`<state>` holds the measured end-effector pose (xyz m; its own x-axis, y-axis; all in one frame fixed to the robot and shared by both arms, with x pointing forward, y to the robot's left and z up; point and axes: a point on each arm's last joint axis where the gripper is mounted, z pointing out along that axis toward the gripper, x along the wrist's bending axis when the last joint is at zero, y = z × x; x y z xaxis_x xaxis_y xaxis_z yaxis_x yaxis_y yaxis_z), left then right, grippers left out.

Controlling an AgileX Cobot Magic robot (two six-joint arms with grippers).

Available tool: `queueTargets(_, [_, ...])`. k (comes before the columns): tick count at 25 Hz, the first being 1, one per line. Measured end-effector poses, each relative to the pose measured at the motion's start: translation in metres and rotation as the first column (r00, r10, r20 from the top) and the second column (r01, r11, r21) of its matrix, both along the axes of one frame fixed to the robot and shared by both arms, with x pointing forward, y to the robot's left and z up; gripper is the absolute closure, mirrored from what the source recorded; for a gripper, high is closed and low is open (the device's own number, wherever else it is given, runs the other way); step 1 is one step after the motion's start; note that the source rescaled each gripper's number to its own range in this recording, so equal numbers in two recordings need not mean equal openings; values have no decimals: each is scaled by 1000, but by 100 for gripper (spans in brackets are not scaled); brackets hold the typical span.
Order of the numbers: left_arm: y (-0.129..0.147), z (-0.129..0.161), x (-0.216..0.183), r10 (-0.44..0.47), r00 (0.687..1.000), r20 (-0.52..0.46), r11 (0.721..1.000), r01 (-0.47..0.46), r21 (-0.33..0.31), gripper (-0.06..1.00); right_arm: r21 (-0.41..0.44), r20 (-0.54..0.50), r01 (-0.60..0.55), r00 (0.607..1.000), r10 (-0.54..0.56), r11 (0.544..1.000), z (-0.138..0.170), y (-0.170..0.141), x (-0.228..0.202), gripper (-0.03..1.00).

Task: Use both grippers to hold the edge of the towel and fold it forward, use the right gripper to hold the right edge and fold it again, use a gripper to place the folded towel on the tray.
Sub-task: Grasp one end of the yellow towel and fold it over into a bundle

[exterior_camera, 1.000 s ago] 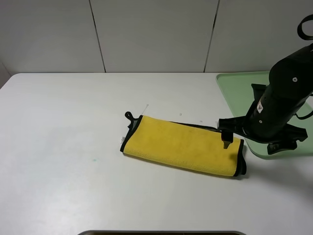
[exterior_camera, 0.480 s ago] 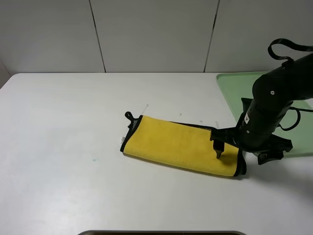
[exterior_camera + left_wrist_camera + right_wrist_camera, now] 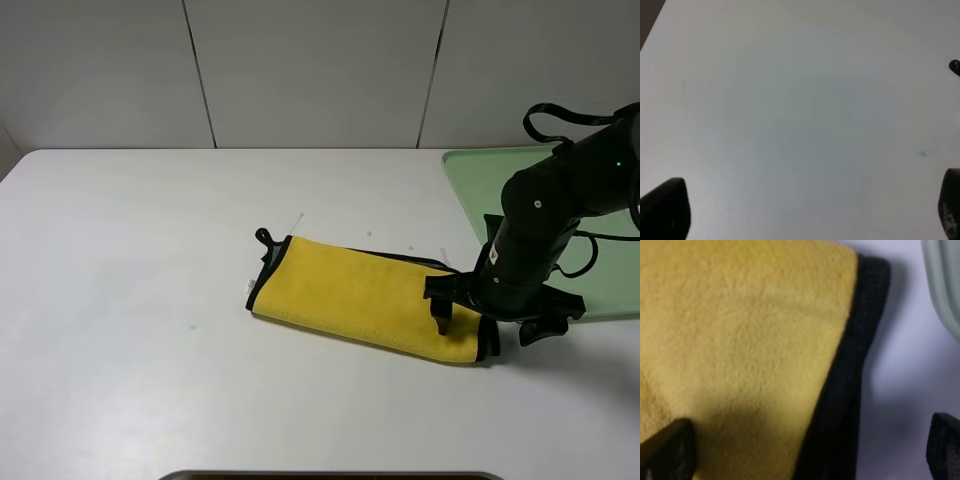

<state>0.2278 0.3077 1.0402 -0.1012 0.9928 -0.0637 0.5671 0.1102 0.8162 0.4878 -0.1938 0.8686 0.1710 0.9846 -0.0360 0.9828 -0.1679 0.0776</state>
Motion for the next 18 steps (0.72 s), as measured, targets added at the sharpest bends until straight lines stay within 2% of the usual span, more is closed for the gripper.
queueTargets(2, [0,0,0,0,1000,0,1000,0,0,-6,2,3,-9,1000,9,1000,0,0,0,-1])
queueTargets(4, [0,0,0,0,1000,0,1000,0,0,-6,10,8,-11,1000,11,1000,-1,1,1,9])
queueTargets(11, [0,0,0,0,1000,0,1000,0,0,-6,40,38,-4,999,2,999,-2,4,4,65])
queueTargets(15, [0,0,0,0,1000,0,1000,0,0,-6,38,39,-7,999,6,999,-2,4,4,83])
queueTargets(18, [0,0,0,0,1000,0,1000,0,0,-6,37,39,-9,999,8,999,-2,4,4,90])
